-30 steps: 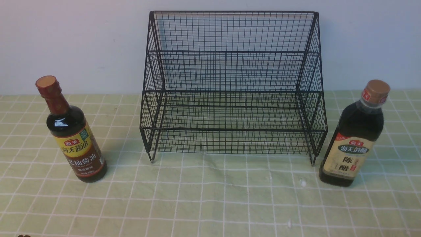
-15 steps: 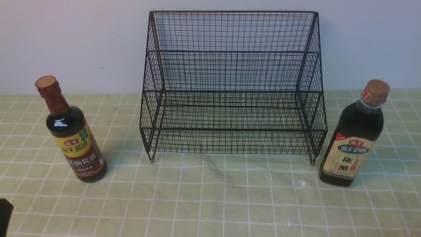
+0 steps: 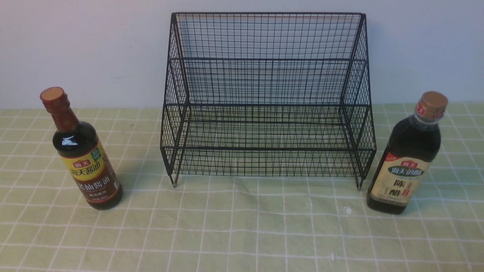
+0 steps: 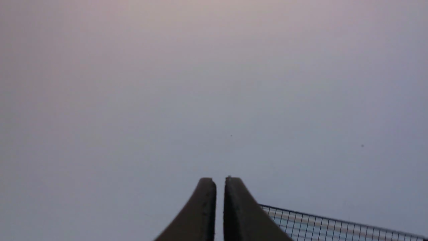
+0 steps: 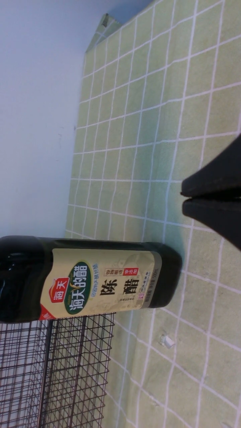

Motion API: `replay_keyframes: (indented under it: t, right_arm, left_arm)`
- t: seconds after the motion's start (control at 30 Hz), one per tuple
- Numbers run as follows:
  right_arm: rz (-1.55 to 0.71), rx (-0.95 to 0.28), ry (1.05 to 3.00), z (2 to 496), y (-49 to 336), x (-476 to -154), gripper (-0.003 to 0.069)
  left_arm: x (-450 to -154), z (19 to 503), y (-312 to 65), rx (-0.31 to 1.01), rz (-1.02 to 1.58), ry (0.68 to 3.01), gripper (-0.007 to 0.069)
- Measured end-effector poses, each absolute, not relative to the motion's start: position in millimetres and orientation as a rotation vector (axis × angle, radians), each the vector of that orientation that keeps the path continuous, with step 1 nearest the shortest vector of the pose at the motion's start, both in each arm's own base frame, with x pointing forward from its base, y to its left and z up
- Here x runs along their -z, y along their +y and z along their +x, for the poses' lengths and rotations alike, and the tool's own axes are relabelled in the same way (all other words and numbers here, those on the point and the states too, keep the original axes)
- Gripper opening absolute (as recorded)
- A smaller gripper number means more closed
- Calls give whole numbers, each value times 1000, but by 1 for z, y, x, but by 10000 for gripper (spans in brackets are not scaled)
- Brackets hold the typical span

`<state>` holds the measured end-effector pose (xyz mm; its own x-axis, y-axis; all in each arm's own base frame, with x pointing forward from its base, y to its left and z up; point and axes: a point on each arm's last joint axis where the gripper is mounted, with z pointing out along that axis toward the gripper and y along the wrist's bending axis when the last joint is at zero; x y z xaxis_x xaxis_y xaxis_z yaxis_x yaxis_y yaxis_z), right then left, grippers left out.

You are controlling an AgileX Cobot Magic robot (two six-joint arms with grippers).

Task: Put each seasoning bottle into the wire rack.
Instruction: Use the left arm to grab the condiment bottle closest to it

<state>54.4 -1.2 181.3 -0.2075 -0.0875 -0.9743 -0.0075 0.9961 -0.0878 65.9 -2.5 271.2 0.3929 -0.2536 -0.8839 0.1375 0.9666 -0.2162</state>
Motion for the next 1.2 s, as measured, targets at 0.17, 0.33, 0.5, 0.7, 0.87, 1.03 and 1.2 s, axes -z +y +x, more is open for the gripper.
replay_keyframes:
  t: [0.17,0.33,0.5,0.7,0.87,1.03,1.2]
  right_arm:
    - [-70,73,1779,54,-1,-181,-15]
    - [-70,73,1779,54,-1,-181,-15]
    - [-70,73,1779,54,-1,-181,-15]
    - [-70,73,1779,54,-1,-181,-15]
    - [-70,73,1779,54,-1,-181,-15]
    - [-70,73,1779,54,-1,-181,-15]
    - [-70,73,1779,54,-1,-181,-15]
  left_arm:
    - [-303,110,-15,138,96,1270,200]
    - [-321,158,-19,127,129,1366,419]
    - [-329,203,-19,143,87,1431,576]
    - [-327,238,-17,138,28,1481,615]
    - [-315,255,-14,92,8,1533,613]
    - [-298,267,-11,79,-48,1598,605]
    - [-287,274,-10,66,-61,1640,602]
